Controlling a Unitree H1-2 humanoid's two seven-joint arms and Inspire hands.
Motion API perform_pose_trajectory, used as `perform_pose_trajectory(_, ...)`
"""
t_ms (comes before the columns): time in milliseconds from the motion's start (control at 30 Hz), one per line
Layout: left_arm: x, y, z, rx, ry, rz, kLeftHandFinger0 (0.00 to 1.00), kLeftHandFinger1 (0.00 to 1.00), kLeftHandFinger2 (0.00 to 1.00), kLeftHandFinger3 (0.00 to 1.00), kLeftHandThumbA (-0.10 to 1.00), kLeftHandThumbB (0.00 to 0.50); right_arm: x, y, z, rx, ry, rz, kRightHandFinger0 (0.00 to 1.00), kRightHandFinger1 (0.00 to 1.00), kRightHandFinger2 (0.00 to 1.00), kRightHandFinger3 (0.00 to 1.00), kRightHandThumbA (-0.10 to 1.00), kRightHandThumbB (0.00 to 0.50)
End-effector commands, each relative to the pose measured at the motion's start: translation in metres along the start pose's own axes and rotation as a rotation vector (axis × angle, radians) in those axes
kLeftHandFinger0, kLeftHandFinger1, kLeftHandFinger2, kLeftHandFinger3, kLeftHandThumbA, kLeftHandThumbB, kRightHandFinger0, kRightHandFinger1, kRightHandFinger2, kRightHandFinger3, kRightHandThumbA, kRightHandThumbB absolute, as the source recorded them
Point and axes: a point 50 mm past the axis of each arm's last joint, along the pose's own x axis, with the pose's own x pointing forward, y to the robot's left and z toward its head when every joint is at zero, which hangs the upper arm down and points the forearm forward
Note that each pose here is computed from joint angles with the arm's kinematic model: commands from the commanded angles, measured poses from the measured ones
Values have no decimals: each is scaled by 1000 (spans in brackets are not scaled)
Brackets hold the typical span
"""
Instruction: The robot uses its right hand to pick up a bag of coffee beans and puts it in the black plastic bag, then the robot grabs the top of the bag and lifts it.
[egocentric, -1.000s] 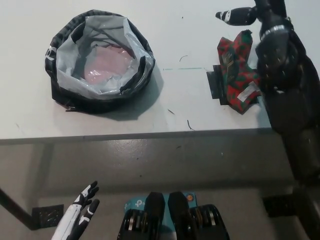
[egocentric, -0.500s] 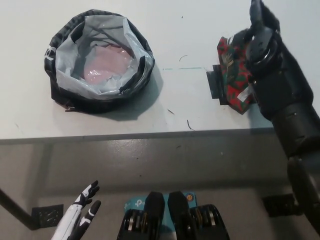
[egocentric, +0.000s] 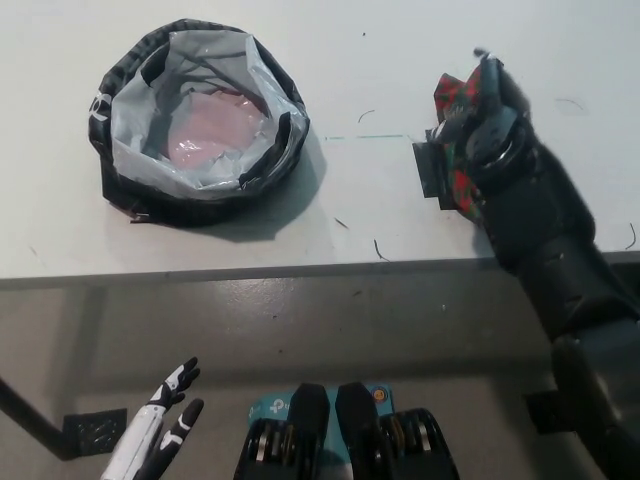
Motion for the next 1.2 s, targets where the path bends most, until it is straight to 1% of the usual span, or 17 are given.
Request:
perform_pose_trajectory(0,6,13,13,47,-73,20,1000,1000,1000,1000,1000,168,-3,-2,27,-13,-24,-11,1000,1000,1000,1000,1000,370)
perform_pose_trajectory(133,7,15,13,44,-72,24,1000,1000,1000,1000,1000,204,0,1,12,-40,7,-18,1000,1000,1000,1000,968,372)
perform_pose_trajectory(333,8,16,14,47,-76,20,1000,1000,1000,1000,1000,215,2,8,-9,-87,57,-7,1000,1000,1000,1000,968,387)
perform_pose_trajectory(500,9,15,15,43,-79,22,1000,1000,1000,1000,1000,228,1,17,-27,-175,100,-15,1000,1000,1000,1000,907,415)
perform_pose_trajectory(567,10,17,16,51,-81,25,1000,1000,1000,1000,1000,234,1,19,-36,-243,146,-34,1000,1000,1000,1000,780,419)
perform_pose_trajectory(667,10,18,16,57,-80,23,1000,1000,1000,1000,1000,210,3,18,-49,-408,164,-69,1000,1000,1000,1000,492,390)
perform_pose_trajectory(700,11,19,16,56,-83,23,1000,1000,1000,1000,1000,208,3,16,-53,-474,154,-94,451,718,910,1000,210,291)
perform_pose_trajectory(733,12,20,17,56,-86,24,1000,1000,1000,1000,1000,207,4,14,-55,-496,149,-100,228,372,611,1000,207,289)
perform_pose_trajectory(767,13,21,17,56,-88,24,1000,1000,1000,1000,1000,208,4,12,-57,-511,144,-103,158,284,517,1000,184,284)
perform_pose_trajectory(800,13,21,17,56,-88,24,1000,1000,1000,1000,1000,208,4,12,-57,-511,144,-103,158,284,517,1000,184,284)
perform_pose_trajectory(833,14,21,17,53,-90,24,1000,1000,1000,1000,1000,210,5,10,-60,-490,133,-117,116,223,451,1000,122,262)
perform_pose_trajectory(900,13,19,16,46,-90,25,1000,1000,1000,1000,1000,215,6,6,-67,-324,86,-170,25,141,322,795,-33,288)
perform_pose_trajectory(1033,12,19,16,52,-81,29,1000,1000,1000,1000,1000,225,6,4,-72,-99,55,-193,53,162,331,732,-94,262)
perform_pose_trajectory(1067,12,19,16,53,-83,28,1000,1000,1000,1000,1000,219,6,4,-73,-69,47,-199,38,135,275,636,-99,280)
perform_pose_trajectory(1100,13,20,17,57,-84,27,1000,1000,1000,1000,1000,214,6,3,-74,11,43,-208,59,173,317,529,-100,281)
perform_pose_trajectory(1133,13,20,17,59,-85,26,1000,1000,1000,1000,1000,213,6,2,-74,40,42,-212,75,189,317,494,-100,282)
perform_pose_trajectory(1167,14,20,18,62,-91,24,1000,1000,1000,1000,1000,196,6,1,-77,132,56,-201,1,20,137,249,-100,255)
